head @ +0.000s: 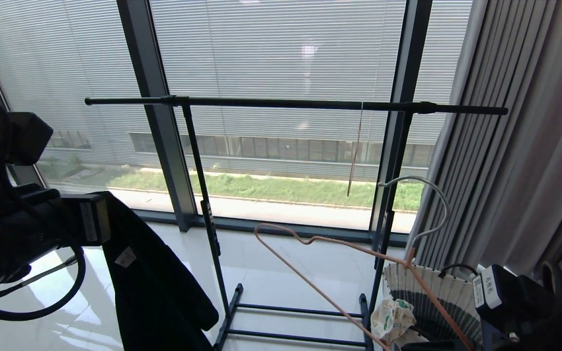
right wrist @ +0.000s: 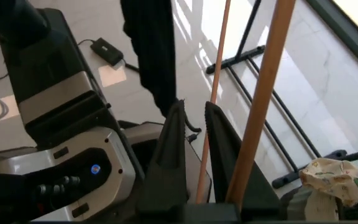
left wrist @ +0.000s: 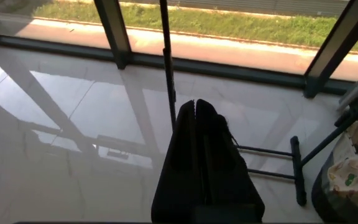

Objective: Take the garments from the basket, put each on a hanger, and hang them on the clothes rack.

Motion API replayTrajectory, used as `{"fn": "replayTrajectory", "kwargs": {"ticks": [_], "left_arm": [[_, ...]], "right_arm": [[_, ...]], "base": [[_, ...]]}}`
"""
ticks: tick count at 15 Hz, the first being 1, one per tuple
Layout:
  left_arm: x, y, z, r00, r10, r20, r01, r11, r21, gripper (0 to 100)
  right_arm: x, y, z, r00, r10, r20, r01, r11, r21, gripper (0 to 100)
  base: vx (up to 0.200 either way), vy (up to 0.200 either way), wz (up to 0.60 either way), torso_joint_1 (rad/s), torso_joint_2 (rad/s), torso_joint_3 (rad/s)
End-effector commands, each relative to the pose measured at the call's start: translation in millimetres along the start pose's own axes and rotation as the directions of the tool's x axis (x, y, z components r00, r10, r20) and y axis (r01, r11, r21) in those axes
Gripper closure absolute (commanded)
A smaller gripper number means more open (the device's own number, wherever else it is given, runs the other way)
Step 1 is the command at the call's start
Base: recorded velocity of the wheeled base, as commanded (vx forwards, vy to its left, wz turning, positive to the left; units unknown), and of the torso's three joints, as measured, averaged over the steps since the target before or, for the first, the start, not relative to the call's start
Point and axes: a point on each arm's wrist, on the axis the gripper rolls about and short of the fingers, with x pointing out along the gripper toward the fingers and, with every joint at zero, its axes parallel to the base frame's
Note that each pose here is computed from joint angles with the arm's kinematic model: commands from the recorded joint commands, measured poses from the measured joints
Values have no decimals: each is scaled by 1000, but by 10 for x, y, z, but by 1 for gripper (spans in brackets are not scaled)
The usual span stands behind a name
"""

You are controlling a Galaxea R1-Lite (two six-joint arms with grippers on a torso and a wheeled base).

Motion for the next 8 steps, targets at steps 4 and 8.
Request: {"fn": "replayTrajectory", "kwargs": {"ticks": [4, 8], "left_arm": [[493, -617, 77, 999, -48, -20, 46, 997, -62, 100], [582, -782, 183, 997, -71, -3, 70, 988, -135, 100]], "right_arm": [[218, 167, 79, 996, 89, -5, -89, 996, -21, 100], [359, 195, 236, 993, 105, 53, -107, 993, 48, 100]], "base": [[0, 0, 0, 0, 0, 0], [0, 0, 0, 0, 0, 0]]}}
